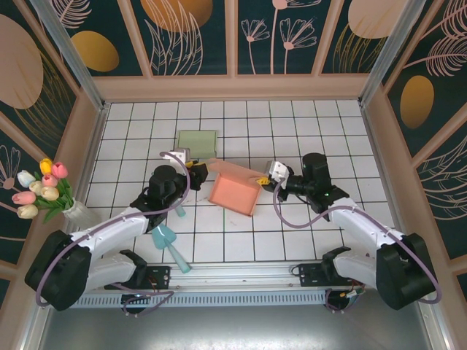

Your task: Fold the paper box

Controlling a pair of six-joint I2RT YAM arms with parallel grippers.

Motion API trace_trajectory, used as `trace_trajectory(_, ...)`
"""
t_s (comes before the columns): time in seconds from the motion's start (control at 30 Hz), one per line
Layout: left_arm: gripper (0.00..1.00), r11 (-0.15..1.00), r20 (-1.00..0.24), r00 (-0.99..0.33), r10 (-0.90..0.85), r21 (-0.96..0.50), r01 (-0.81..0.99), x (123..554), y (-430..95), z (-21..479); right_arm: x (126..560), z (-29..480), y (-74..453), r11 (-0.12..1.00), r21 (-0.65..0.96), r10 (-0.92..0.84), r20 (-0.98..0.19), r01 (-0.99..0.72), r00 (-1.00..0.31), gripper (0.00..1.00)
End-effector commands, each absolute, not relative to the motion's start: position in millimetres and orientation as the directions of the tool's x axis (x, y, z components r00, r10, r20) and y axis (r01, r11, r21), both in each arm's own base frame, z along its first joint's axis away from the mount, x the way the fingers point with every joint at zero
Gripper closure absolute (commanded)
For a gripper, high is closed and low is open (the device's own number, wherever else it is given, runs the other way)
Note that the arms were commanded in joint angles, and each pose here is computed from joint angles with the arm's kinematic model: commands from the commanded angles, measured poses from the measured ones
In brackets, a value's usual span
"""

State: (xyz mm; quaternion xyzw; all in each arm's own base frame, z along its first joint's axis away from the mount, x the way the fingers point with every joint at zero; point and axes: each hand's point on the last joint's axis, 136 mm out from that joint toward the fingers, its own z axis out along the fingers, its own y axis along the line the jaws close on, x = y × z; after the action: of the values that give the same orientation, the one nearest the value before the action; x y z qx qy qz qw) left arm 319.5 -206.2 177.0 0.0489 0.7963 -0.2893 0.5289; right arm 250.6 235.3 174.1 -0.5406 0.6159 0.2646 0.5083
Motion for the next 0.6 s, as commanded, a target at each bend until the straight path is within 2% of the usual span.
trace_trajectory(0.0, 0.62, 0.765, -0.849, -0.466, -0.25, -0.468, 0.442, 318.6, -224.6, 180.5, 251.6, 169.1, 239.4, 0.269, -0.268, -0.41, -0.901, -0.925, 0.142, 1.0)
trace_trajectory(0.2, 0.63, 0.706, -0.8, -0.549, -0.24, -0.532, 0.468, 307.5, -250.8, 161.7, 257.7, 158.8, 239.3, 0.304, -0.295, -0.453, -0.881, -0.906, 0.135, 1.0)
trace_trajectory(0.33, 0.64, 0.689, -0.801, -0.56, -0.214, -0.53, 0.495, 297.6, -270.3, 160.6, 256.4, 153.8, 239.6, 0.312, -0.323, -0.47, -0.87, -0.894, 0.15, 1.0)
trace_trajectory(0.57, 0.65, 0.75, -0.79, -0.586, -0.183, -0.497, 0.436, 303.1, -267.6, 134.5, 238.1, 125.6, 249.9, 0.189, -0.411, -0.563, -0.789, -0.892, 0.245, 1.0)
